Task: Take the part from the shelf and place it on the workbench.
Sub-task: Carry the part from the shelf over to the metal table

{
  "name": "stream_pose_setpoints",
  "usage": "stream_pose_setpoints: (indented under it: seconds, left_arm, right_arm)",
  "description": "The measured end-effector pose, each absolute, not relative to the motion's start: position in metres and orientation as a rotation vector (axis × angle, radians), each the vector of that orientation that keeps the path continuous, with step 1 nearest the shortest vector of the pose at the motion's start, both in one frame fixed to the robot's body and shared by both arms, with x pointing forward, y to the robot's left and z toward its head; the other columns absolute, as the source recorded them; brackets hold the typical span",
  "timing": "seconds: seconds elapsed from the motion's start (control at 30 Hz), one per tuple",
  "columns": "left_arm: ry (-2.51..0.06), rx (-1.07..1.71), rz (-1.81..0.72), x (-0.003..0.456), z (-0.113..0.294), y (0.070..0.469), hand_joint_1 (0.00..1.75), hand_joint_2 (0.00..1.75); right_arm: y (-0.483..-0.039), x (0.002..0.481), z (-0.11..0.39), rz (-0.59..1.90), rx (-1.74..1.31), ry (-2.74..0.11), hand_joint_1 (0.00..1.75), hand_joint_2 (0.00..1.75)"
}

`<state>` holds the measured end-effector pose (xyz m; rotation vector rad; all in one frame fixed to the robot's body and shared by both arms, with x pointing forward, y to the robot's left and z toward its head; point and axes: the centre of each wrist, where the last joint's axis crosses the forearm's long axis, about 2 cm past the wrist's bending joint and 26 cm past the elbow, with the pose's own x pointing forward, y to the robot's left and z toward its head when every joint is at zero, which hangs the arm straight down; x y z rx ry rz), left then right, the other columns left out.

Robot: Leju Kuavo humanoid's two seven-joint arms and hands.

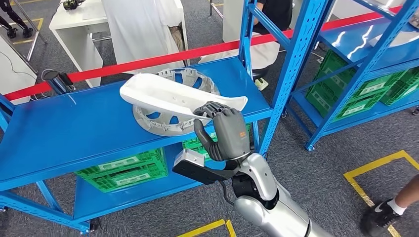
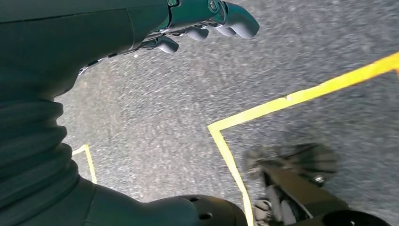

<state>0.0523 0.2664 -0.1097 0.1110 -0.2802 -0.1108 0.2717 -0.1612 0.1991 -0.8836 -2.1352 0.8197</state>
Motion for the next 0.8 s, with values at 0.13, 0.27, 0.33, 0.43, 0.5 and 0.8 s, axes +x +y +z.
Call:
stream_pose_setpoints:
  seconds: [0.13, 0.27, 0.33, 0.43, 0.5, 0.8]
  left_arm:
    - [-0.280, 0.112, -0.107, 0.0522, -0.1097, 0.2665, 0.00, 1.75]
    - [-0.281, 0.116, -0.101, 0.0534, -0.1095, 0.2663, 0.00, 1.75]
    - [-0.276, 0.117, -0.100, 0.0524, -0.1096, 0.2656, 0.00, 1.75]
    - [-0.270, 0.118, -0.098, 0.0522, -0.1096, 0.2652, 0.00, 1.75]
    - [-0.267, 0.117, -0.098, 0.0522, -0.1096, 0.2644, 0.00, 1.75]
    - [-0.268, 0.117, -0.090, 0.0541, -0.1093, 0.2631, 0.00, 1.75]
  right_arm:
    - [-0.1665, 0.2671, 0.1987, 0.813, -0.904, -2.119, 1.75, 1.75]
    - [-0.1683, 0.2642, 0.2003, 0.813, -0.917, -2.113, 1.75, 1.75]
    - [-0.1696, 0.2625, 0.1979, 0.816, -0.917, -2.103, 1.75, 1.75]
    - [-0.1711, 0.2617, 0.1961, 0.819, -0.922, -2.095, 1.75, 1.75]
    - [-0.1713, 0.2619, 0.1961, 0.826, -0.926, -2.090, 1.75, 1.75]
    - [-0.1693, 0.2677, 0.2035, 0.841, -0.945, -2.096, 1.75, 1.75]
